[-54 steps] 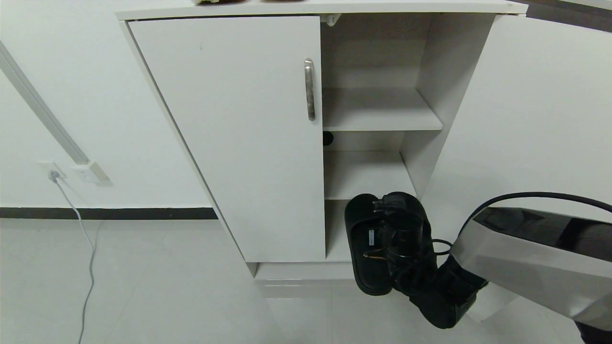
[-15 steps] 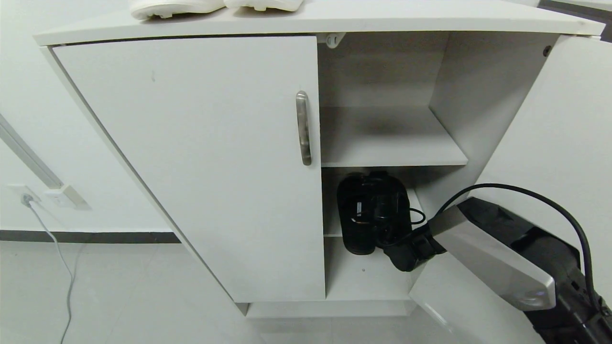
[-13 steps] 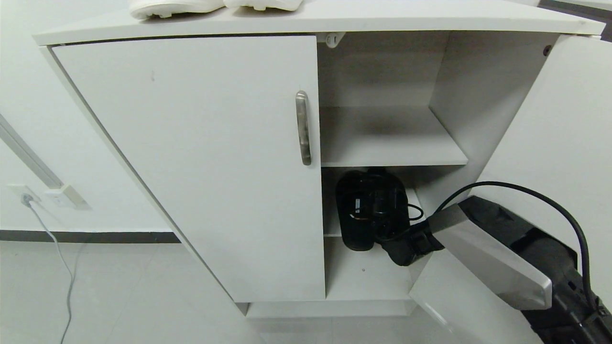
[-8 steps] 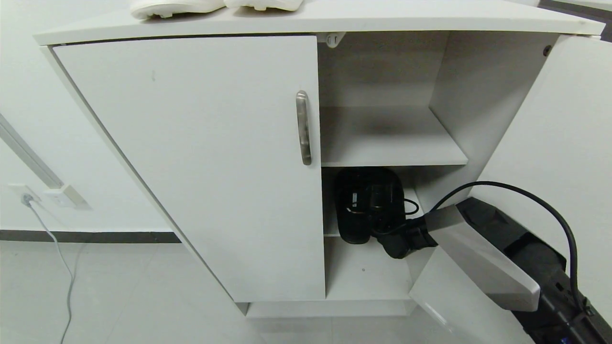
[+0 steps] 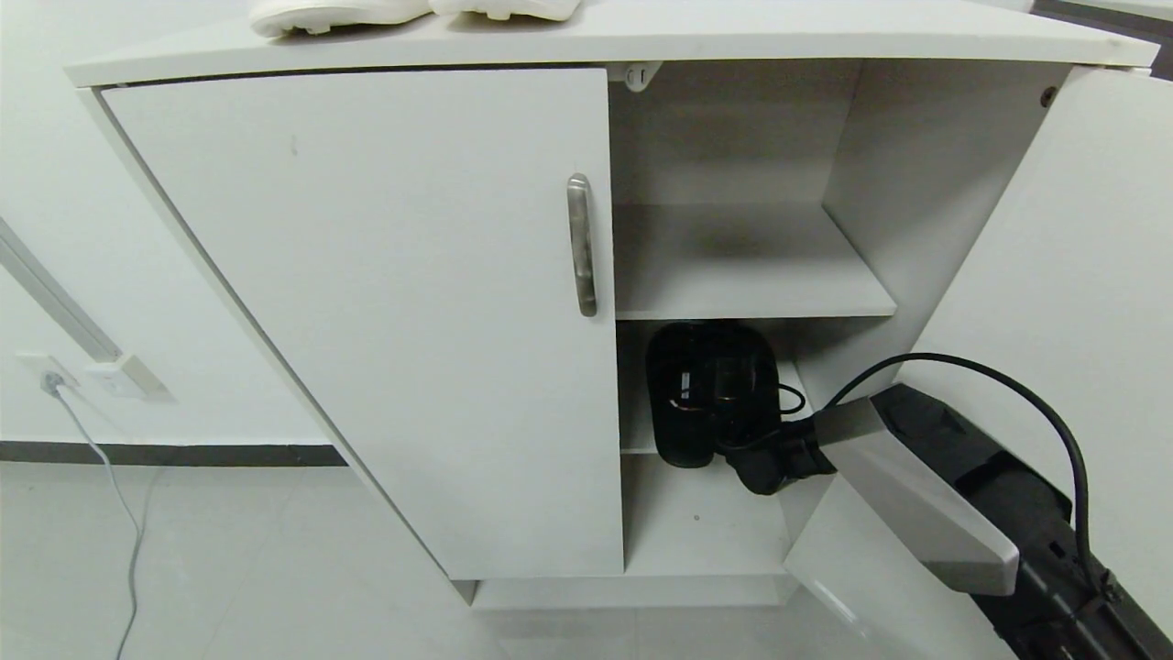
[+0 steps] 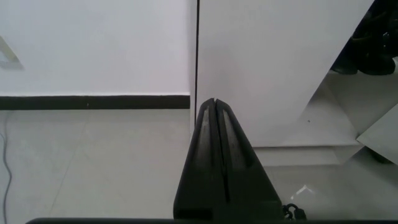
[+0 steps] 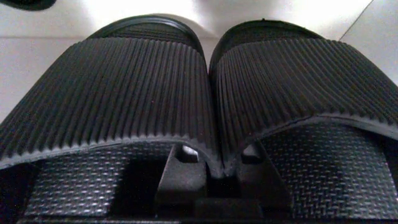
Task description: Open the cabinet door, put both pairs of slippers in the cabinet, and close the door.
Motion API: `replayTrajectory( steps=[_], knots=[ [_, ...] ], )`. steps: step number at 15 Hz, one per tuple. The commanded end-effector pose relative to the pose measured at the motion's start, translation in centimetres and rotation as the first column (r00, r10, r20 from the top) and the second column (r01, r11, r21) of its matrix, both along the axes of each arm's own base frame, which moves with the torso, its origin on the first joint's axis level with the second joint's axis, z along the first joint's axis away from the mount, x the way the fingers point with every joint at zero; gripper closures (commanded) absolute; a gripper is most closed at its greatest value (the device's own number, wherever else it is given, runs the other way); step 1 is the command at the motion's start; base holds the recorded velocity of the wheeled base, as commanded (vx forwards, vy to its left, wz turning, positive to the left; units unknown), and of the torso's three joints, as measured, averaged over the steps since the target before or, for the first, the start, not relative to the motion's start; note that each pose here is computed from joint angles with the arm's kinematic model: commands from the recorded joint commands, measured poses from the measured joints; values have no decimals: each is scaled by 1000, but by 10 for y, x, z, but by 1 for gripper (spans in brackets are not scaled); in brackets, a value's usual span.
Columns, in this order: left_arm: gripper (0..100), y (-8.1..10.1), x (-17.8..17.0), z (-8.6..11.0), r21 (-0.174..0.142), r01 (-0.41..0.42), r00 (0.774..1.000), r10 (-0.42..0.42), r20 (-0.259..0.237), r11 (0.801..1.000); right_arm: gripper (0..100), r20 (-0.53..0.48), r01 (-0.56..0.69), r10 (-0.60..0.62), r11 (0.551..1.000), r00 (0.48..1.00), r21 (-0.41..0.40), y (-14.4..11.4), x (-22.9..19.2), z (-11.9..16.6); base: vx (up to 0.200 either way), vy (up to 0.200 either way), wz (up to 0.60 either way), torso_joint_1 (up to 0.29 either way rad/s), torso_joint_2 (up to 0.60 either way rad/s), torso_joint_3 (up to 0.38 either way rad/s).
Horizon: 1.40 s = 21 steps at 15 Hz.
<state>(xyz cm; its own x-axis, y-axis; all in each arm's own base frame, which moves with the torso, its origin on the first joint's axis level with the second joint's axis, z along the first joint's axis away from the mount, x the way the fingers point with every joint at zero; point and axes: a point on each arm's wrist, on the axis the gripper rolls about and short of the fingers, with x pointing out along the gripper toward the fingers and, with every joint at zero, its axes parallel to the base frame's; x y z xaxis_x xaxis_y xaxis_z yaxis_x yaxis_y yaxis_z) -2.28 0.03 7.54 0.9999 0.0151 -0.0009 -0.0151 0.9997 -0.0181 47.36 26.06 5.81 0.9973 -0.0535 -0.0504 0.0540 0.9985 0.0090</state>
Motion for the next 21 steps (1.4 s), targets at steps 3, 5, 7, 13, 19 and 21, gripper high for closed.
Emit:
replayTrajectory(
  steps=[3, 5, 7, 13, 19, 21],
  knots=[
    [100, 0, 0, 0, 0, 0, 1000, 0, -2, 1000, 0, -12, 2, -2, 1000, 1000, -7, -1, 0, -3, 0, 0, 0, 0, 0, 0],
    [100, 0, 0, 0, 0, 0, 1000, 0, -2, 1000, 0, -21, 7, -7, 1000, 1000, -13, -1, -2, -6, 0, 0, 0, 0, 0, 0],
    [100, 0, 0, 0, 0, 0, 1000, 0, -2, 1000, 0, -31, 5, -6, 1000, 999, -20, -4, -10, -5, 0, 0, 0, 0, 0, 0],
    [100, 0, 0, 0, 0, 0, 1000, 0, -1, 1000, 0, -22, -36, 36, 999, 999, -14, -3, -52, 14, 0, 0, 0, 0, 0, 0],
    [100, 0, 0, 0, 0, 0, 1000, 0, -2, 1000, 0, -23, -96, 95, 995, 995, -16, -11, -126, 37, 0, 0, 0, 0, 0, 0],
    [100, 0, 0, 0, 0, 0, 1000, 0, -1, 1000, 0, -40, -125, 124, 992, 991, -26, -17, -153, 39, 0, 0, 0, 0, 0, 0]
  ],
)
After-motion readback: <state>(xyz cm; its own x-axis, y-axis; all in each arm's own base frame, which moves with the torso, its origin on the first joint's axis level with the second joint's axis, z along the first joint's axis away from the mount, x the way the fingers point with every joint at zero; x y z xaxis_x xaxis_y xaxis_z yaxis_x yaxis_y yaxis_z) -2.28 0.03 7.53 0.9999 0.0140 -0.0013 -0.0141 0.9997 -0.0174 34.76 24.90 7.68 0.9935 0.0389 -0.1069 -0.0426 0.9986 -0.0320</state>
